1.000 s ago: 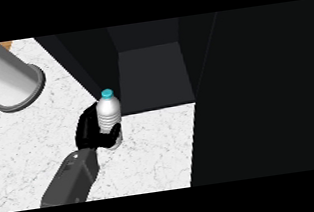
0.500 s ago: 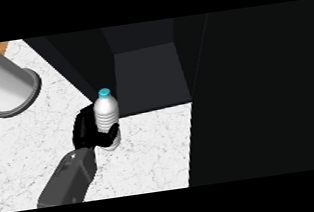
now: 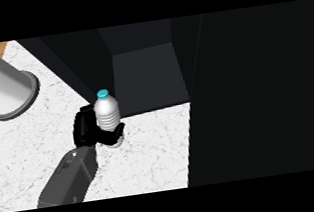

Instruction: Pick up the bottled water, place it into the cabinet and close the cabinet

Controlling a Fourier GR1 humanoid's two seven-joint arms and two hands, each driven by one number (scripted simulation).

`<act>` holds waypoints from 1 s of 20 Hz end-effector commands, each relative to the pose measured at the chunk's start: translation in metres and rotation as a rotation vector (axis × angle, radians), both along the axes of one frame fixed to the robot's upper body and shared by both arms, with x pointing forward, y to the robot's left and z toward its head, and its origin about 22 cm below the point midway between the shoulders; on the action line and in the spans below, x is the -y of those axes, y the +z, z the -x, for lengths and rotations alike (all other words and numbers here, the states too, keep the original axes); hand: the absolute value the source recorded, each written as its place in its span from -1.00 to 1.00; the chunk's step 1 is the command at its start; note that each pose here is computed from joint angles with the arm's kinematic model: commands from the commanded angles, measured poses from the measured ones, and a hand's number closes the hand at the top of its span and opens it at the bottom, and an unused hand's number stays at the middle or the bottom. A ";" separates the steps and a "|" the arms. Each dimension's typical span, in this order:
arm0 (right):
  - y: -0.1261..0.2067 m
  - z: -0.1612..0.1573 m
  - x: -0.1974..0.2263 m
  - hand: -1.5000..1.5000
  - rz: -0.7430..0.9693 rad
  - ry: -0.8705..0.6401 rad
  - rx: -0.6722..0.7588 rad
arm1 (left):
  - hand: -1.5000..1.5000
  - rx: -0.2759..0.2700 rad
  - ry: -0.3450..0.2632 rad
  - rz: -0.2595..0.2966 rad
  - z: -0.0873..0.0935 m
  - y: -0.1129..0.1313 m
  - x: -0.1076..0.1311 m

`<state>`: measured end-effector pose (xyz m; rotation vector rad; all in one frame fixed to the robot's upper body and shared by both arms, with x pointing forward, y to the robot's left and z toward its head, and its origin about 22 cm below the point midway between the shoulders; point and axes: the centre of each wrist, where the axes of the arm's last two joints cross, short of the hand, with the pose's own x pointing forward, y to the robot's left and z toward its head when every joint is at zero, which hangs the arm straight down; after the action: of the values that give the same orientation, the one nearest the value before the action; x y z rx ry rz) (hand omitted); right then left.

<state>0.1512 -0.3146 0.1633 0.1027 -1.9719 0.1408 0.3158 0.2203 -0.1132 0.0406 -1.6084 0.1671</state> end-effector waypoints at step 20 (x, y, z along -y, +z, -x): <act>0.004 -0.005 0.031 -1.00 -0.027 0.057 0.009 | 1.00 0.073 0.083 0.028 -0.057 0.063 0.080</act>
<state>0.1574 -0.3441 0.1670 0.1668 -1.9755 0.1463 0.3166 0.2191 -0.1107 0.2864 -1.6484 0.2015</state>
